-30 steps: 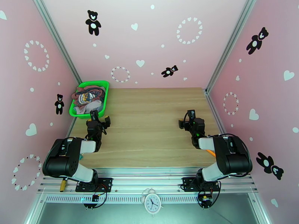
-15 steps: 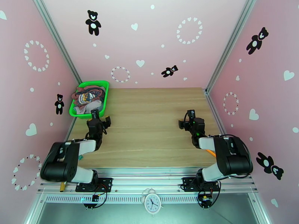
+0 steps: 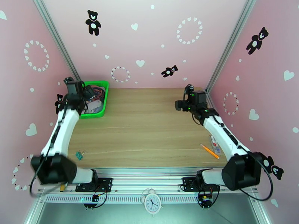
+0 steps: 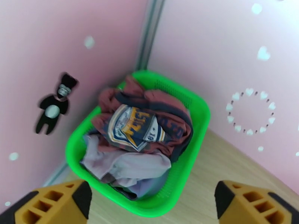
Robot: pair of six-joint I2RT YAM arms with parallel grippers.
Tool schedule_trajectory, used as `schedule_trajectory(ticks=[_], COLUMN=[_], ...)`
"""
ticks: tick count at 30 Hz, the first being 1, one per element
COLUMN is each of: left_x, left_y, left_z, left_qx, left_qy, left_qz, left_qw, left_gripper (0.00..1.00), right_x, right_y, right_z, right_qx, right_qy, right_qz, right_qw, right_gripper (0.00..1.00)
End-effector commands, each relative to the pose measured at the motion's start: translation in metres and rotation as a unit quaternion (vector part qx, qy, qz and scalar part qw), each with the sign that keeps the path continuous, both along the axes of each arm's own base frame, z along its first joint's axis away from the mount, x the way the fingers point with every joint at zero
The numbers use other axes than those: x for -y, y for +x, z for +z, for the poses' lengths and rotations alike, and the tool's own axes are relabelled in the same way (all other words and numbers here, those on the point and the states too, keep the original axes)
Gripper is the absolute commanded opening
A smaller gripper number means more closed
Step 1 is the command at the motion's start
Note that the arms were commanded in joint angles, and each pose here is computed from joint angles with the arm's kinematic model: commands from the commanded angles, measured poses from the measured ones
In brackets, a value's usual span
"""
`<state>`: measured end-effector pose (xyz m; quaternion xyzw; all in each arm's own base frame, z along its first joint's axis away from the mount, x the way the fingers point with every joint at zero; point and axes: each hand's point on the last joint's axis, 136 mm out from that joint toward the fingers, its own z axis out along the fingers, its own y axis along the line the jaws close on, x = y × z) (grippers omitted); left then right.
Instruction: Fold and stack the mixed laundry pile
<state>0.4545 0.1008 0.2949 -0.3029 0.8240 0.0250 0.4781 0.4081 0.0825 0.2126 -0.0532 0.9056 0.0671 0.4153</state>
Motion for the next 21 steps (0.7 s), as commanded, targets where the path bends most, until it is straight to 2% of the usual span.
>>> schedule_trajectory(ticks=[1, 5, 10, 17, 19, 21], left_x=[0.003, -0.012, -0.024, -0.032, -0.033, -0.036], left_y=[0.021, 0.065, 0.111, 0.151, 0.161, 0.167], left_z=[-0.045, -0.059, -0.106, -0.160, -0.165, -0.164], left_qx=[-0.078, -0.081, -0.114, -0.121, -0.114, -0.103], left_qy=[-0.075, -0.067, -0.058, -0.069, -0.070, -0.069], left_qz=[-0.049, -0.067, -0.075, -0.072, -0.073, -0.070], left_qw=[0.993, 0.992, 0.989, 0.988, 0.988, 0.990], left_gripper=[0.88, 0.87, 0.88, 0.92, 0.86, 0.74], right_x=[-0.011, -0.025, -0.038, -0.050, -0.053, -0.057], right_y=[-0.018, -0.014, -0.007, 0.002, 0.002, 0.001], right_z=[-0.035, -0.049, -0.069, -0.086, -0.090, -0.095], right_qx=[-0.082, -0.094, -0.113, -0.135, -0.142, -0.150], right_qy=[0.007, 0.014, 0.026, 0.020, 0.015, 0.011], right_qz=[0.005, 0.021, 0.036, 0.052, 0.058, 0.063], right_qw=[0.997, 0.995, 0.993, 0.989, 0.988, 0.987], right_gripper=[0.92, 0.91, 0.90, 0.90, 0.89, 0.86])
